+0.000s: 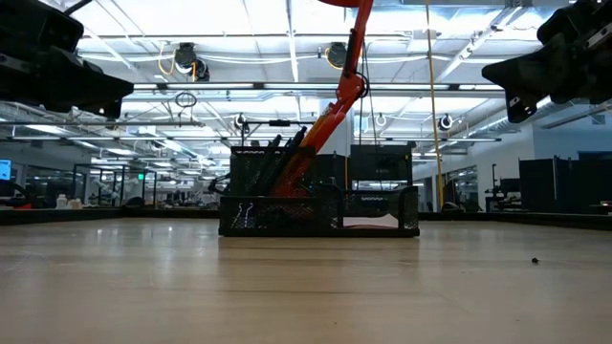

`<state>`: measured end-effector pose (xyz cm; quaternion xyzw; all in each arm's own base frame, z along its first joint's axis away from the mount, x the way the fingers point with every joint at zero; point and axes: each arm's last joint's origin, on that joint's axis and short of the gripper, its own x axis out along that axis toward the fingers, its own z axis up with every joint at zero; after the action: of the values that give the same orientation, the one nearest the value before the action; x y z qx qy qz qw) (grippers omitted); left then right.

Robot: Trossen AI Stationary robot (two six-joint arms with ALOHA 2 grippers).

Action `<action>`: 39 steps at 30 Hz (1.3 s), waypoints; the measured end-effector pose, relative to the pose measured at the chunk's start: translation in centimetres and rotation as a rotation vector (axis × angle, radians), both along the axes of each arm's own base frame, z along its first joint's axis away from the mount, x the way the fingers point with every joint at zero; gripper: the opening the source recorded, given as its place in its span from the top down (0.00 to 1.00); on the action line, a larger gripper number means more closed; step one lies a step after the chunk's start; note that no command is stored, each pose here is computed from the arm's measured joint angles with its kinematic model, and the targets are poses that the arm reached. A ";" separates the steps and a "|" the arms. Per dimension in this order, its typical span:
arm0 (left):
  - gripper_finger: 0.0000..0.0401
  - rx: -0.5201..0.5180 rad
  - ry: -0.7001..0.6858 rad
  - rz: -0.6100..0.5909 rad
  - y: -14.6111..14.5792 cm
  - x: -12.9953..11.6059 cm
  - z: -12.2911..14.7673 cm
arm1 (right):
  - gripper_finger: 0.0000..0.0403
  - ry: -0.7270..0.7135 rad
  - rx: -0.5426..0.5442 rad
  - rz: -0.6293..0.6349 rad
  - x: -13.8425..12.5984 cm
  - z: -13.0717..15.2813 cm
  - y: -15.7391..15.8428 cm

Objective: Pick and place office supplies into organizer
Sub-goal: Return to Home Position

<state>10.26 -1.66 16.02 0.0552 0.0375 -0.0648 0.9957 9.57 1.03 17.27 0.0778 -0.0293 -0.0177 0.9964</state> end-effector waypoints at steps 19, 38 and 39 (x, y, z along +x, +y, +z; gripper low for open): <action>0.94 -0.003 -0.021 0.027 0.1 0.1 0.2 | 1.00 -0.027 0.005 0.001 0.0 0.3 0.0; 0.94 -0.005 -0.023 0.027 0.1 0.1 0.2 | 1.00 -0.028 0.005 0.002 0.0 0.3 0.0; 0.94 -0.005 -0.024 0.027 0.1 0.1 0.2 | 1.00 -0.028 0.005 0.002 0.0 0.3 0.0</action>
<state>10.35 -1.59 16.25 0.0532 0.0264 -0.0507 0.9969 9.56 1.03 17.54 0.0804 -0.0430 -0.0160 0.9957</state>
